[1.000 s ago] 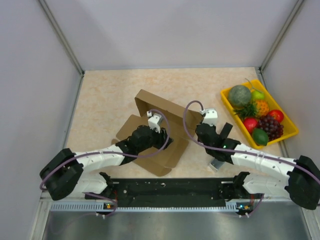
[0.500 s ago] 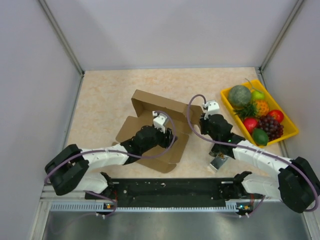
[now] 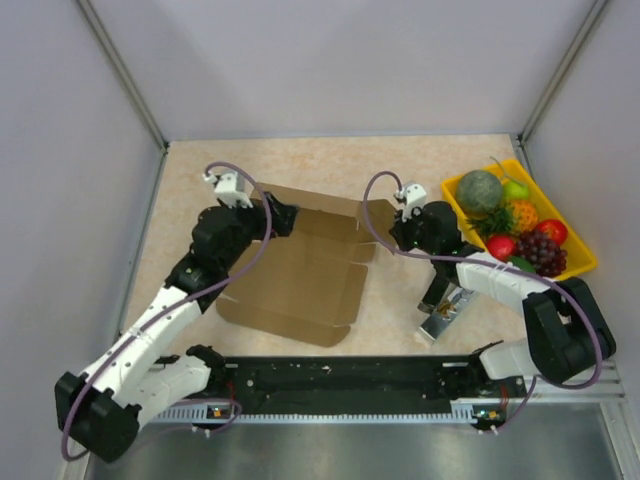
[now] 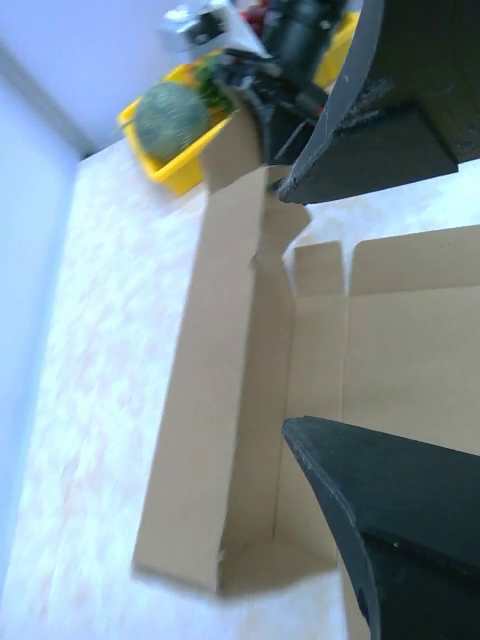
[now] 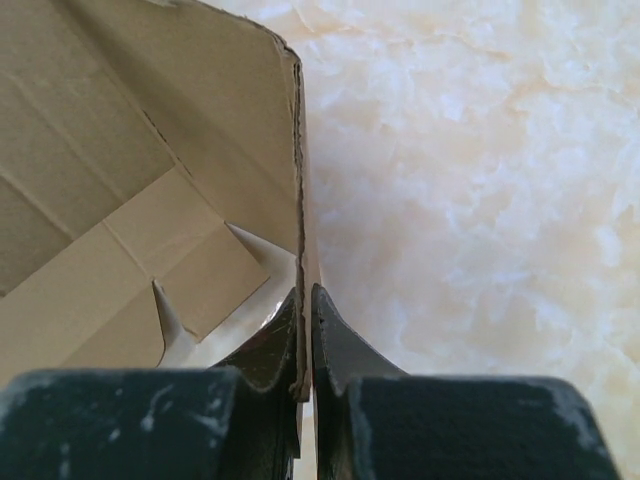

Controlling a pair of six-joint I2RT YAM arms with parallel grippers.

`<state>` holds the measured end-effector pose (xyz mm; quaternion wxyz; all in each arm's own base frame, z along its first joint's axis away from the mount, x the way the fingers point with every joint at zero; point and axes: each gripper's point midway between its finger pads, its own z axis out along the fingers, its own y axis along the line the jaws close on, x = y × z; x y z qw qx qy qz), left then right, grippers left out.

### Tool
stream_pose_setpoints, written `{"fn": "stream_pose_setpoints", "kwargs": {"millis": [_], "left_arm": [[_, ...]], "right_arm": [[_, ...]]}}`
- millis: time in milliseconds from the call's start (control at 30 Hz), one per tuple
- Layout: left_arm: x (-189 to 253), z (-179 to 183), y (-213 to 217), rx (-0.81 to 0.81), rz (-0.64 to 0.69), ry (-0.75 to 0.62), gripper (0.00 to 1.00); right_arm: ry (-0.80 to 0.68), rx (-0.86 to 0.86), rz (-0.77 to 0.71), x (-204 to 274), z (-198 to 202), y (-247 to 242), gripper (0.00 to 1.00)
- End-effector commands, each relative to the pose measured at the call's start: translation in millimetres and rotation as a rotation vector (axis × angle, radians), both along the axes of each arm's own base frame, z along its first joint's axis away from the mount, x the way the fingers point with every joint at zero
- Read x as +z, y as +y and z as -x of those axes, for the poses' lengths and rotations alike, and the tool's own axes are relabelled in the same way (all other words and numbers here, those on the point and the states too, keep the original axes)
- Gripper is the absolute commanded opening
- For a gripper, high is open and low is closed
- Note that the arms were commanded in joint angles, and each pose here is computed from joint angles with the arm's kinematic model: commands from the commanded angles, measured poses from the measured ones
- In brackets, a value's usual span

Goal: Fold the paper box

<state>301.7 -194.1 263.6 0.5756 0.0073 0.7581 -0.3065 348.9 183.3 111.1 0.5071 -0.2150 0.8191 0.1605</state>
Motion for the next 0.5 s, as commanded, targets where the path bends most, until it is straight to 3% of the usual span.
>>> {"fn": "stream_pose_setpoints", "kwargs": {"millis": [0,167,333,433,467], "left_arm": [[21.5,-7.6,45.0,0.1,-0.002,0.042,0.98],[8.2,-41.7,66.6,0.113,0.051,0.165,0.99],[3.6,-79.0,84.0,0.101,0.044,0.176,0.99],[-7.4,-96.4,87.8,0.094,0.018,0.205,0.95],[-12.4,-100.4,87.9,0.087,0.013,0.219,0.9]], "right_arm": [[-0.044,0.119,-0.006,22.4,-15.2,11.5,0.0],[-0.035,0.146,0.024,17.7,-24.8,5.5,0.0],[-0.037,0.173,0.01,22.2,-33.1,6.7,0.0],[-0.035,0.177,0.014,24.3,-37.6,8.3,0.0],[-0.034,0.173,0.017,24.3,-39.2,8.1,0.0]]}}
